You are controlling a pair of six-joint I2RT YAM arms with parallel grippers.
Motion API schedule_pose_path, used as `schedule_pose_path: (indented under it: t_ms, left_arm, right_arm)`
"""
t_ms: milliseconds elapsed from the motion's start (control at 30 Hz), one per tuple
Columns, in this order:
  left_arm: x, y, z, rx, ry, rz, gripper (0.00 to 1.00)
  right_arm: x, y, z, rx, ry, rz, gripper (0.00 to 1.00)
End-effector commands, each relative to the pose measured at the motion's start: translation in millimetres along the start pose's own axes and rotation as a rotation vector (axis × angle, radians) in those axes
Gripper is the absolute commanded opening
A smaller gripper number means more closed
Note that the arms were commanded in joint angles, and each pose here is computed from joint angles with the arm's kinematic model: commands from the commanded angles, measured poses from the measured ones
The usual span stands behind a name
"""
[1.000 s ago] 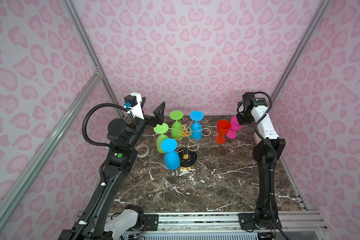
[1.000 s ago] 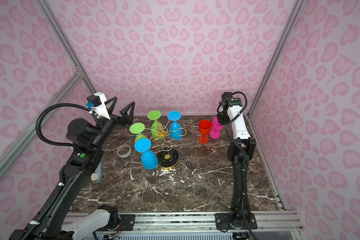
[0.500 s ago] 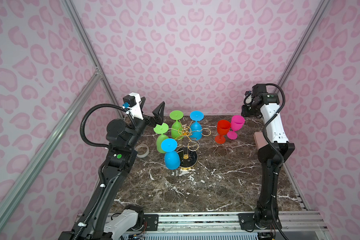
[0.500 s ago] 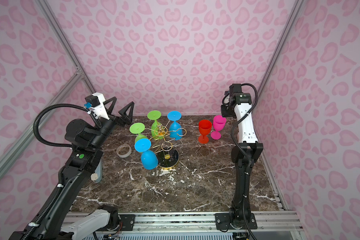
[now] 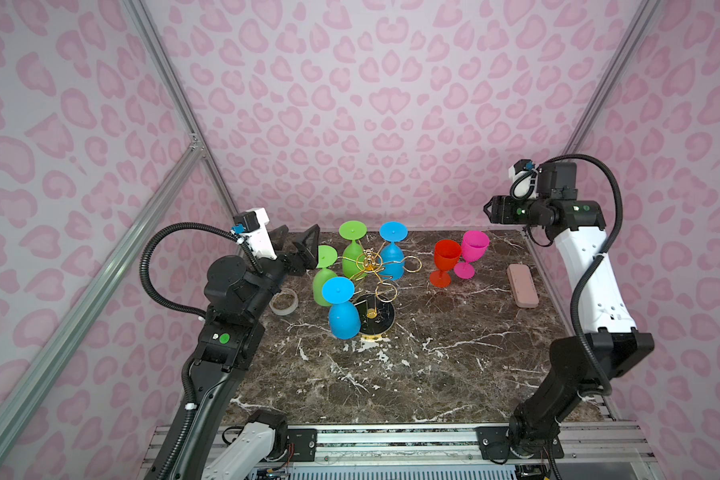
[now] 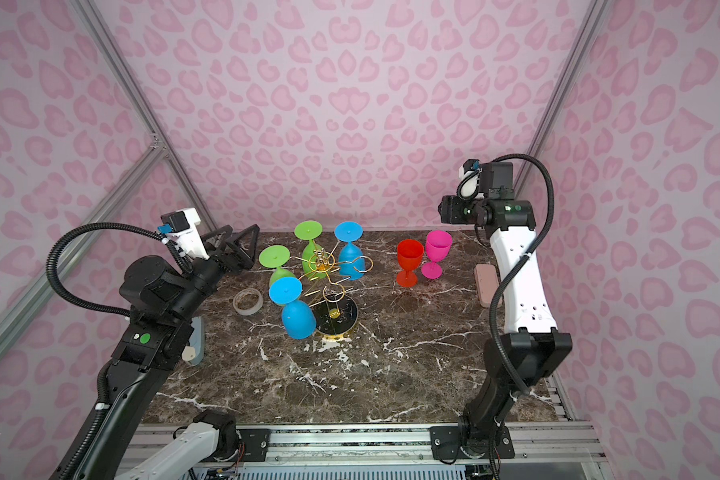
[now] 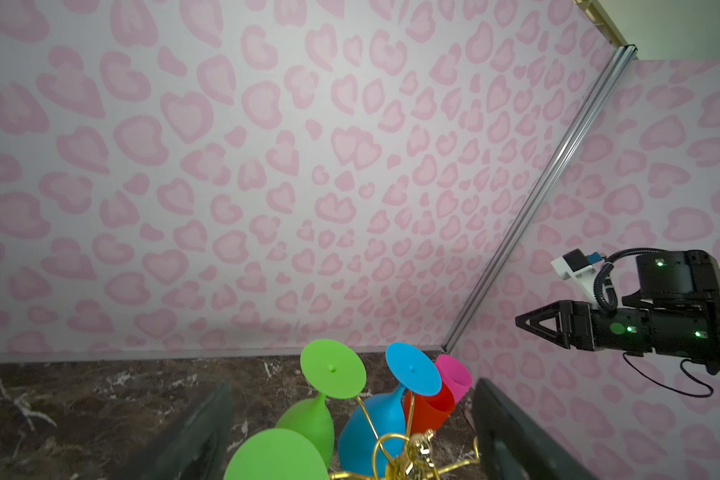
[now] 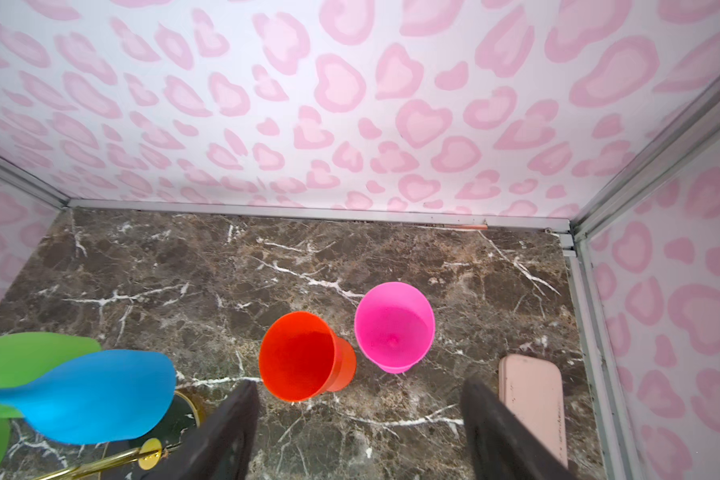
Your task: Take the wine glass off the wine glass rack
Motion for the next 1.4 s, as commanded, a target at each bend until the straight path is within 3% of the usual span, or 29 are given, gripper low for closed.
schedule_pose_path:
  t_ms: [0,333,567,767,1367]
  left_arm:
    - [16,6,23,0.112,0.155,-0.059,0.89]
    - [49,1,65,0.36,0.442,0.0,0.7]
    - [84,-6,71,0.447,0.477,0.004,0.65]
    - [76,-7,87,0.563,0.586,0.063,0.59]
    - [54,-3,92,0.638,0.577,0.095,0.47]
  right_arm:
    - [14,16,-13,0.009,-0.229,-0.074,0.81]
    - [43,96,18,0.179,-0.35,-0.194,0.89]
    - [55,130,27,0.232,-0.392,-0.277,0.92]
    - [65,145,31,0.25,-0.415,-0.329,0.93]
    - [82,140,54,0.228,-0.422,-0.357,0.95]
Point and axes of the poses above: each gripper's point midway between its finger pads, its own x axis back along the fingers, its own y axis along the line the jaws close on, z = x × y, the point moved 9 cm from there along x, back along the fingers, and after that the axes turned 1 degree about x, right-handed, at the moved point
